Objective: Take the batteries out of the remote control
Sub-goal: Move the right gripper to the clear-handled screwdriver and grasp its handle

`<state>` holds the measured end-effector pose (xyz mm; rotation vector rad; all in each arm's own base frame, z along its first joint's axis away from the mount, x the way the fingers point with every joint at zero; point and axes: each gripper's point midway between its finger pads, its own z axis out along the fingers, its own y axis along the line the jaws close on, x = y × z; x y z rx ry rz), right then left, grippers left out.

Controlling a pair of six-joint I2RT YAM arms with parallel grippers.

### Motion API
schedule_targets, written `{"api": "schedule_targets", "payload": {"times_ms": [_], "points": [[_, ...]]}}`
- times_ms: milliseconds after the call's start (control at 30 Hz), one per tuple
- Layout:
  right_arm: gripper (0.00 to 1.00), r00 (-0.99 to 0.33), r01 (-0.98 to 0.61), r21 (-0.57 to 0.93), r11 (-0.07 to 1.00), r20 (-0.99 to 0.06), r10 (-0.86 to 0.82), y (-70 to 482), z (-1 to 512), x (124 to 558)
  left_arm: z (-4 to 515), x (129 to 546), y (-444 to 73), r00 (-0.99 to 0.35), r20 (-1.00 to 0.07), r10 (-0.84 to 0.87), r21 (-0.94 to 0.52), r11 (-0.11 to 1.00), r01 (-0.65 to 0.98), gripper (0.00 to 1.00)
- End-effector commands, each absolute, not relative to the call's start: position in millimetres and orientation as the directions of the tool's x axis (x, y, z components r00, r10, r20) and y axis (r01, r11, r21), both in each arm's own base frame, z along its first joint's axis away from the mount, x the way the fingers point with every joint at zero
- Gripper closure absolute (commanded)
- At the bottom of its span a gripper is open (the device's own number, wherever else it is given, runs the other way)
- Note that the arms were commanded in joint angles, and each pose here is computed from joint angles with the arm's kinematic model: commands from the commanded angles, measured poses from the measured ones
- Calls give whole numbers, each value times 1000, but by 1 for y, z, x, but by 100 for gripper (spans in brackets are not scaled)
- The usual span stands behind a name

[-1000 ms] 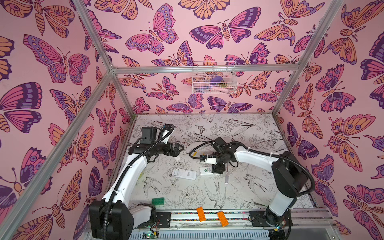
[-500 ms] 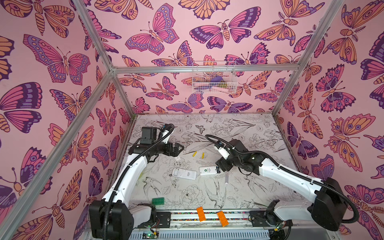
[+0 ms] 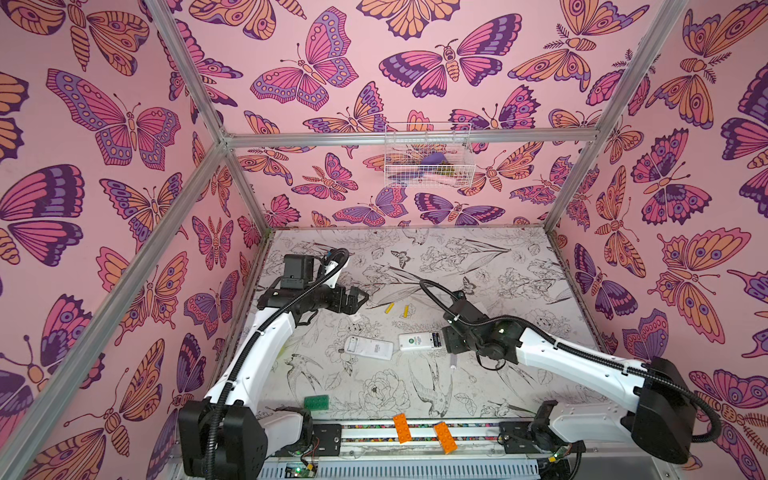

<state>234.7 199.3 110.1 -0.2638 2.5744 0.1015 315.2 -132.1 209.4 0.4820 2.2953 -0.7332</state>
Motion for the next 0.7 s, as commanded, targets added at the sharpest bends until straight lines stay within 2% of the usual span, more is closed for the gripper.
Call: {"api": "schedule_targets", "payload": {"times_ms": [0,233,667], "points": [[37,-871,-111,-8,994,-480,-101,187,92,224,210,311,-135,-702,-698,141,-377,761,528,0],[58,-904,-76,27,997,-423,-57,193,64,216,206,312,-135,-709,-691,142,-380,762,524,0],[69,-931,-65,27,998,-361,-51,204,33,209,205,313,-136,-721,-678,141,-393,760,518,0]]}}
